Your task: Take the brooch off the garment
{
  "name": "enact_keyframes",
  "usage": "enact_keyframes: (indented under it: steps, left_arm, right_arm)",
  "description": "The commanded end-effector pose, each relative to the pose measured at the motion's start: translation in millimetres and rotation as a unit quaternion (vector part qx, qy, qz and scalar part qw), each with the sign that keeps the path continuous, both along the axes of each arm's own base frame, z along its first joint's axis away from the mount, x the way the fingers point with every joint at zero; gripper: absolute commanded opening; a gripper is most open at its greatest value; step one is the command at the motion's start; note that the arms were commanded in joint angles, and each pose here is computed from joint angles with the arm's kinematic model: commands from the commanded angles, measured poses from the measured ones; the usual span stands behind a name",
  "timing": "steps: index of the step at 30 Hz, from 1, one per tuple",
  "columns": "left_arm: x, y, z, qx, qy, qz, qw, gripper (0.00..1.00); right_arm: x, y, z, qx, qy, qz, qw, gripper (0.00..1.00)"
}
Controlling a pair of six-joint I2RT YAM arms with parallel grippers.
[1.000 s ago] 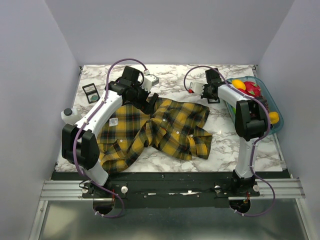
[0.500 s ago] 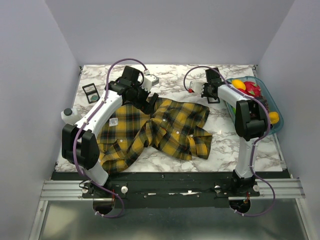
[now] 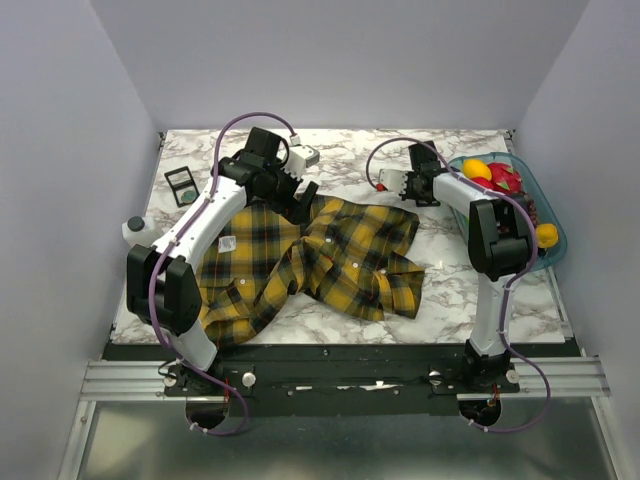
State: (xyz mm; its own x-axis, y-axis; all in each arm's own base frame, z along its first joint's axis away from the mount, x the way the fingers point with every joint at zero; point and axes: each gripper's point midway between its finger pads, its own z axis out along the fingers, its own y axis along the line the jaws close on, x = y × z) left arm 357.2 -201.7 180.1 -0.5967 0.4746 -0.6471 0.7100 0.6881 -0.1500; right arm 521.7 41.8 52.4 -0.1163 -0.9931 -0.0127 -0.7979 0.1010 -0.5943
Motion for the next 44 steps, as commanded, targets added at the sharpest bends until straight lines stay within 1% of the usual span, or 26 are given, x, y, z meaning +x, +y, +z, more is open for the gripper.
enact_keyframes:
  steps: [1, 4, 10, 17, 18, 22, 25, 26, 27, 28, 29, 30, 31, 32, 33, 34, 35, 36, 38, 39, 41, 42, 44]
  left_arm:
    - [2, -4, 5, -0.008, 0.0, -0.008, 1.0, 0.99]
    - [1, -6, 9, -0.013, -0.001, -0.01, 1.0, 0.99]
    - [1, -7, 13, -0.017, -0.004, -0.011, 1.0, 0.99]
    - [0, -9, 13, -0.019, -0.003, -0.014, 1.0, 0.99]
    - [1, -9, 14, -0.021, -0.005, -0.015, 1.0, 0.99]
    - [1, -12, 13, -0.025, 0.002, -0.015, 1.0, 0.99]
    - [3, -15, 12, -0.029, 0.005, -0.017, 0.999, 0.99]
    - [4, -15, 11, -0.03, 0.005, -0.016, 0.999, 0.99]
    - [5, -14, 11, -0.027, 0.003, -0.015, 1.0, 0.99]
    - [6, -13, 10, -0.026, 0.002, -0.012, 1.0, 0.99]
    - [7, -12, 9, -0.022, 0.0, -0.009, 1.0, 0.99]
    - [14, -6, 9, -0.007, -0.013, 0.007, 1.0, 0.99]
    - [19, -2, 9, 0.004, -0.022, 0.021, 1.0, 0.99]
    - [25, 4, 10, 0.016, -0.033, 0.034, 0.999, 0.99]
    - [33, 9, 14, 0.025, -0.049, 0.046, 0.997, 0.99]
    - [42, 20, 16, 0.053, -0.066, 0.068, 0.994, 0.99]
    - [49, 24, 16, 0.065, -0.074, 0.074, 0.992, 0.99]
    - [57, 30, 26, 0.072, -0.09, 0.085, 0.99, 0.99]
    - [69, 42, 32, 0.086, -0.103, 0.105, 0.985, 0.99]
    - [74, 44, 39, 0.084, -0.113, 0.112, 0.984, 0.99]
    - [79, 50, 43, 0.086, -0.117, 0.121, 0.982, 0.99]
    - [80, 51, 46, 0.085, -0.118, 0.123, 0.982, 0.99]
    - [80, 51, 47, 0.083, -0.118, 0.122, 0.982, 0.99]
  right_arm:
    - [-14, 5, -12, 0.017, 0.024, -0.009, 1.0, 0.31]
    - [-19, 7, -9, 0.029, 0.024, -0.015, 0.999, 0.36]
    - [-24, 9, 4, 0.045, 0.016, -0.021, 0.999, 0.4]
    - [-29, 19, 37, 0.096, 0.01, -0.036, 0.995, 0.43]
    - [-32, 21, 40, 0.107, 0.013, -0.042, 0.993, 0.43]
    - [-60, 37, 47, 0.157, 0.07, -0.035, 0.984, 0.43]
    - [-86, 63, 55, 0.225, 0.121, -0.012, 0.967, 0.43]
    - [-95, 80, 73, 0.272, 0.124, 0.008, 0.954, 0.44]
    - [-101, 90, 84, 0.307, 0.131, 0.001, 0.943, 0.45]
    - [-103, 99, 103, 0.337, 0.127, 0.004, 0.933, 0.53]
    - [-107, 112, 126, 0.377, 0.122, 0.017, 0.918, 0.62]
    - [-108, 118, 139, 0.406, 0.122, -0.009, 0.906, 0.69]
    - [-98, 123, 167, 0.425, 0.094, -0.008, 0.9, 0.99]
    - [-93, 125, 181, 0.435, 0.081, -0.019, 0.896, 1.0]
    - [-88, 127, 195, 0.458, 0.073, -0.05, 0.885, 1.0]
    - [-75, 126, 212, 0.474, 0.042, -0.071, 0.877, 1.0]
    - [-61, 123, 238, 0.492, 0.002, -0.094, 0.865, 1.0]
    - [-47, 108, 247, 0.509, -0.038, -0.179, 0.841, 1.0]
    - [-29, 95, 283, 0.53, -0.105, -0.221, 0.812, 1.0]
    - [-25, 86, 288, 0.532, -0.128, -0.252, 0.799, 1.0]
    - [-25, 82, 298, 0.534, -0.145, -0.25, 0.794, 1.0]
    - [-27, 85, 290, 0.53, -0.137, -0.244, 0.8, 1.0]
    - [-33, 83, 292, 0.532, -0.136, -0.248, 0.798, 1.0]
